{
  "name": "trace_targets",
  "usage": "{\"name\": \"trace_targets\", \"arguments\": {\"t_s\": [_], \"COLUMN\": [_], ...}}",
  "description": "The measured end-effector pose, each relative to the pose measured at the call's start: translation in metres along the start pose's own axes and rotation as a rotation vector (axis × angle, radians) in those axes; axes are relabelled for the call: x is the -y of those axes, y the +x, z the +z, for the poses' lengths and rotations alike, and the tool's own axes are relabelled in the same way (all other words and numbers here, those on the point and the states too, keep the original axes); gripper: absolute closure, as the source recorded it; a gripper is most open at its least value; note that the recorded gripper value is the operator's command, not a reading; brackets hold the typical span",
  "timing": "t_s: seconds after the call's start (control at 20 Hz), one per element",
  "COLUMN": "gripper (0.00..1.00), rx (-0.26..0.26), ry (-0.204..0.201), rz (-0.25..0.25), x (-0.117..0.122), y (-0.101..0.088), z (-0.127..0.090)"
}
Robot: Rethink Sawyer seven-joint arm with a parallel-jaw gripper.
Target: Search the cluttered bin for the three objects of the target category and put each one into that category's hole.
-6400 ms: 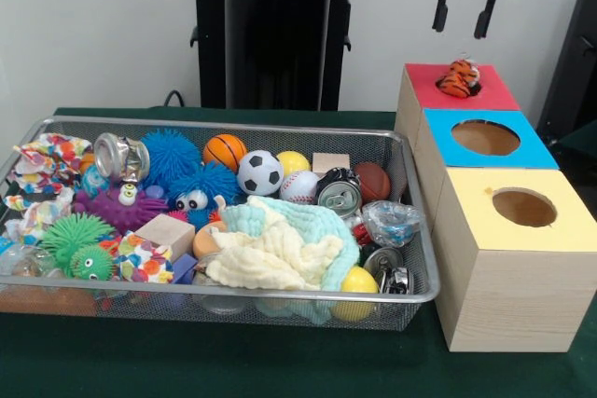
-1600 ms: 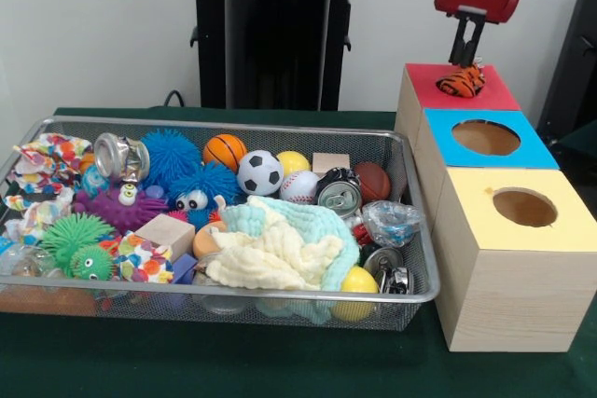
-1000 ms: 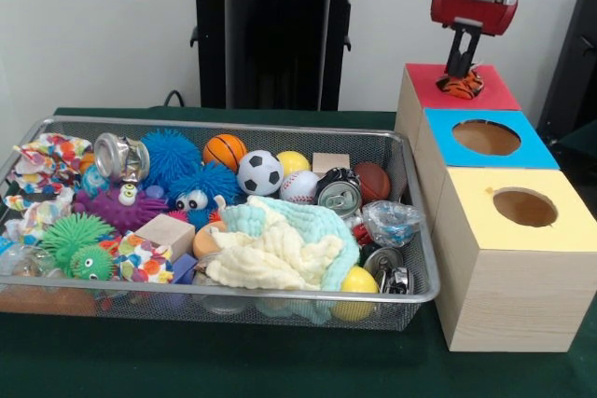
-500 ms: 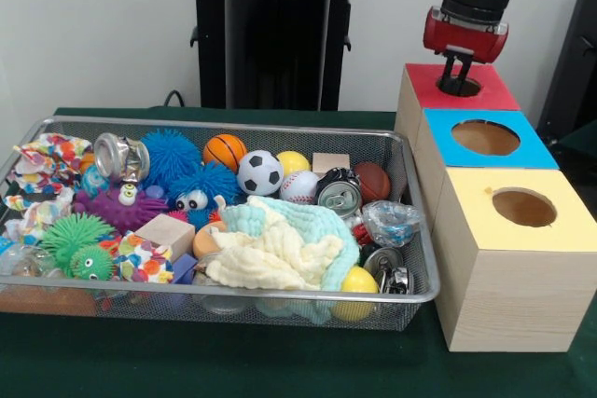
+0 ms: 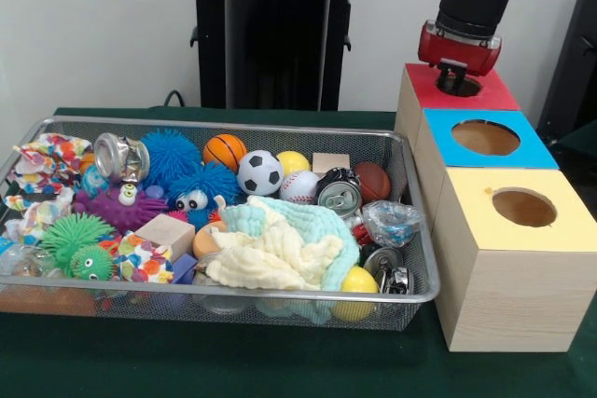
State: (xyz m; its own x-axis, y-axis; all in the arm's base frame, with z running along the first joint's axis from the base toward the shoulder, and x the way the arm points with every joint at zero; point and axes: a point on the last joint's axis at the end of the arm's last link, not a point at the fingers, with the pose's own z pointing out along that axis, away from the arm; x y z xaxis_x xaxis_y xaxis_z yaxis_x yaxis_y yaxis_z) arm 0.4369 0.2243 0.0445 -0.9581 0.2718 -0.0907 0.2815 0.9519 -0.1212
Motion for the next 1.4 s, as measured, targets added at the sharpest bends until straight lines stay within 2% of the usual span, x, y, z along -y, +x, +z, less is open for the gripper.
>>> {"name": "trace_targets", "arguments": {"t_s": [0.35,0.55,0.95,1.1,1.4], "gripper": [1.0,1.0,1.0,1.0,1.0], "rx": [0.011,0.034,0.015,0.033,0.034], "ry": [-0.027,-0.057,-0.081,-0.103,-0.118], "rz": [0.016,0.035,0.059,0.079,0.107], "x": [-0.003,-0.006,-0.006,-0.003,0.003], "y": [-0.01,-0.023,-0.034,-0.048,-0.067], "z": [-0.009,-0.025,-0.055,-0.07,-0.087]}}
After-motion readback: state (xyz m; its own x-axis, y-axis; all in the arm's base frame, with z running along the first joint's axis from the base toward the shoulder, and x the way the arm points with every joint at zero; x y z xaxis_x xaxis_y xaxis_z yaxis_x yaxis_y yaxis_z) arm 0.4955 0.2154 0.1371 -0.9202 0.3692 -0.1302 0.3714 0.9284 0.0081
